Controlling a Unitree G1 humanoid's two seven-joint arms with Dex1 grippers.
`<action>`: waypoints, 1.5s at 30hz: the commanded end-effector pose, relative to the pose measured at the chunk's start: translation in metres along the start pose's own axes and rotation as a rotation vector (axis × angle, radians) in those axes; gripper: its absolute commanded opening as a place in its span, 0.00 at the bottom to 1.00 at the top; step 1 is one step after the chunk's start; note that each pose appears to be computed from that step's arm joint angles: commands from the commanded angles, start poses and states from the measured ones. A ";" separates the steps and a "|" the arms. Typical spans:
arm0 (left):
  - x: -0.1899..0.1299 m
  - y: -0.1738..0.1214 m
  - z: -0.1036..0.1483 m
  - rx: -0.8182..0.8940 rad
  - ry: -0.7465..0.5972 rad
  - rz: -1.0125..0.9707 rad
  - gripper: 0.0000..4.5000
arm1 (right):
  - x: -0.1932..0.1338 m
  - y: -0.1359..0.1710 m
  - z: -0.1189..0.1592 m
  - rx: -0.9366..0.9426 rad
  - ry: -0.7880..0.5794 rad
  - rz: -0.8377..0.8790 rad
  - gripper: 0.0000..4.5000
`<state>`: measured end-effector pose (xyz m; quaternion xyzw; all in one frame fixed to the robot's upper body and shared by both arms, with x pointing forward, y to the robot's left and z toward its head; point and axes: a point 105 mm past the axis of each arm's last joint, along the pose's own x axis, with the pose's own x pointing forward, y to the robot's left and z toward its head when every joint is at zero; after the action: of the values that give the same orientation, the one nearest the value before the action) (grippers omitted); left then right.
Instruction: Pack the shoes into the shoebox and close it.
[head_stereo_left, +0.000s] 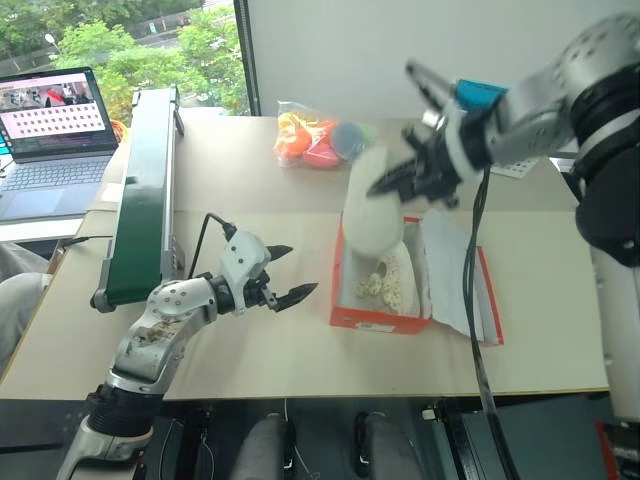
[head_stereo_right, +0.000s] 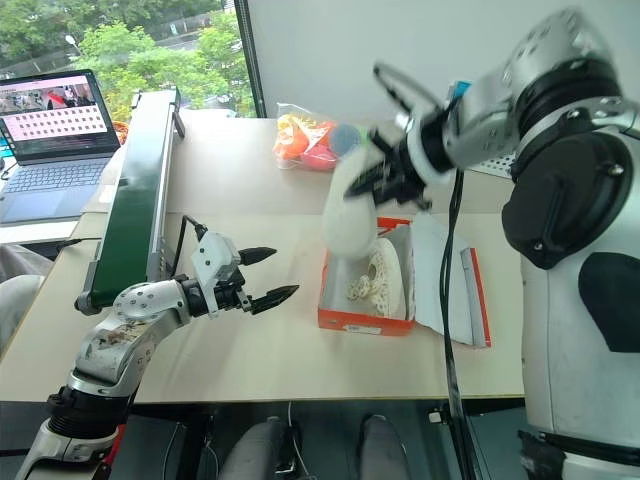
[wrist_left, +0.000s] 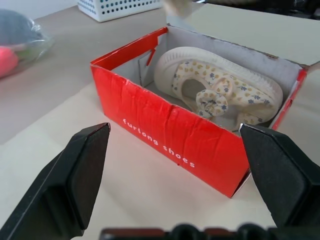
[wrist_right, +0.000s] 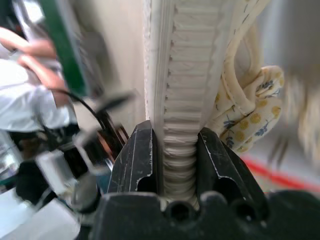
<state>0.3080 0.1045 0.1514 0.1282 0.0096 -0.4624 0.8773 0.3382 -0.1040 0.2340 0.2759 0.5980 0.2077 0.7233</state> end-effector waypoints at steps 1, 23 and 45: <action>0.000 0.004 0.011 0.049 -0.032 0.007 0.98 | 0.000 0.009 0.003 -0.025 -0.070 0.024 0.19; -0.003 0.002 0.016 0.049 -0.033 0.024 0.98 | 0.085 -0.049 0.018 -0.080 -0.132 -0.084 0.19; 0.000 0.004 0.017 0.050 -0.027 0.032 1.00 | 0.056 -0.041 0.055 -0.296 -0.323 -0.125 0.80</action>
<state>0.3096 0.1055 0.1545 0.1345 0.0132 -0.4472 0.8842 0.3907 -0.0973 0.1318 0.1564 0.5090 0.1971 0.8232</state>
